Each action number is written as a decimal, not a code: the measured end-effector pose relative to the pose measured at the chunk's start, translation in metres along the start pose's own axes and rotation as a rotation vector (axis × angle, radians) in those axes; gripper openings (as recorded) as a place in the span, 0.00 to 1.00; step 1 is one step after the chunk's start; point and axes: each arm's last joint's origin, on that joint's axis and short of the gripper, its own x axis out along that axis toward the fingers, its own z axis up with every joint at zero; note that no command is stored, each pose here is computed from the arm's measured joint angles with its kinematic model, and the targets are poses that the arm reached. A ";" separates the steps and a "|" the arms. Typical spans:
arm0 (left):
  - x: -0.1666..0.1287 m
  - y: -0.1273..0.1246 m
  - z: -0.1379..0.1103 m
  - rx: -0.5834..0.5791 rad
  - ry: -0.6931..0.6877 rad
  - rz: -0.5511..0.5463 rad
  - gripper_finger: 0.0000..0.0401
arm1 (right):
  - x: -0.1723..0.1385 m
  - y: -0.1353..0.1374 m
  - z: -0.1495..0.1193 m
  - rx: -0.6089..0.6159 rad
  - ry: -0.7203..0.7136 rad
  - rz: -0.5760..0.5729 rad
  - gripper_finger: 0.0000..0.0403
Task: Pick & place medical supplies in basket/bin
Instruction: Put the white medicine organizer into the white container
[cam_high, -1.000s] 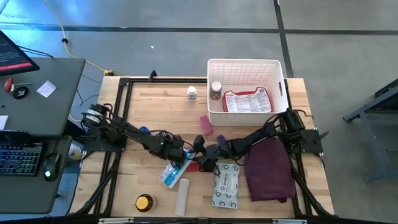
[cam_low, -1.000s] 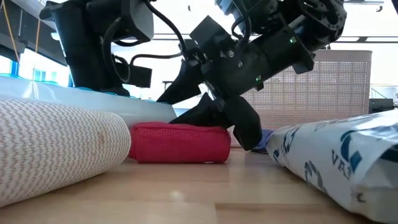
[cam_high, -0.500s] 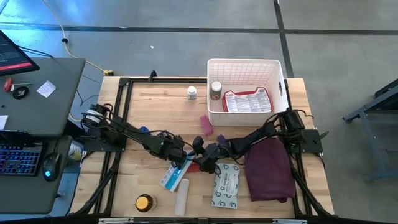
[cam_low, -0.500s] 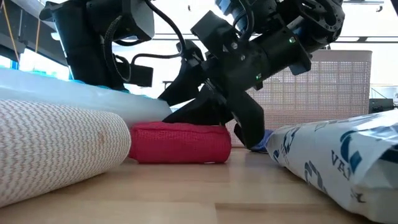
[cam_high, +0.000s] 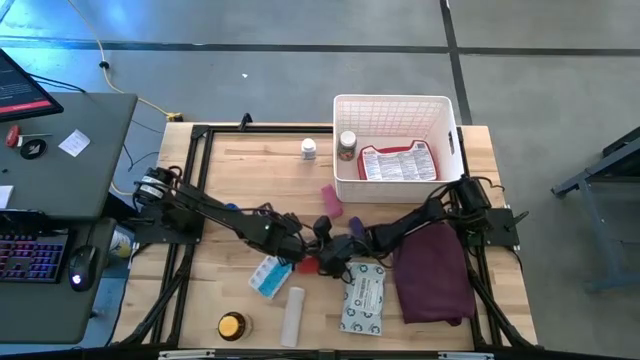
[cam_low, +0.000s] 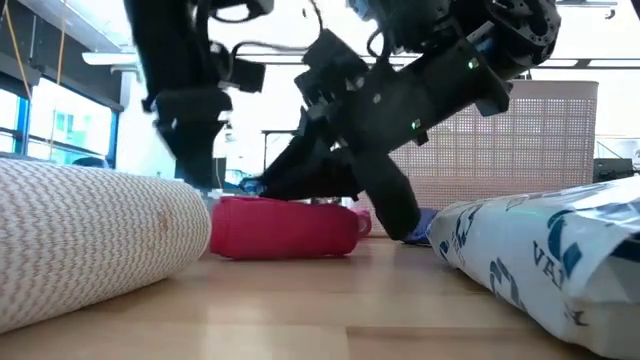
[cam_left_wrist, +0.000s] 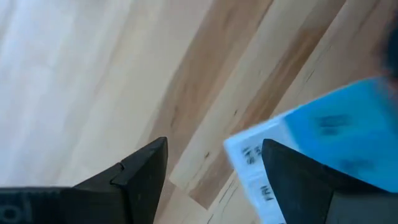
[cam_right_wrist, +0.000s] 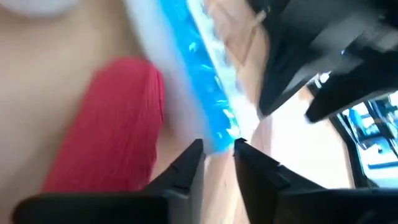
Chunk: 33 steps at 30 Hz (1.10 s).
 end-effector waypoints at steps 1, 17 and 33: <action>-0.005 0.000 0.003 0.000 -0.012 0.006 0.74 | 0.000 0.000 -0.001 -0.001 0.013 -0.007 0.15; -0.040 -0.013 -0.041 0.050 0.055 0.110 0.74 | -0.003 0.007 0.003 -0.056 0.008 0.016 0.27; 0.025 -0.010 -0.077 -0.037 0.072 0.066 0.74 | -0.006 0.010 0.016 -0.096 -0.069 -0.039 0.40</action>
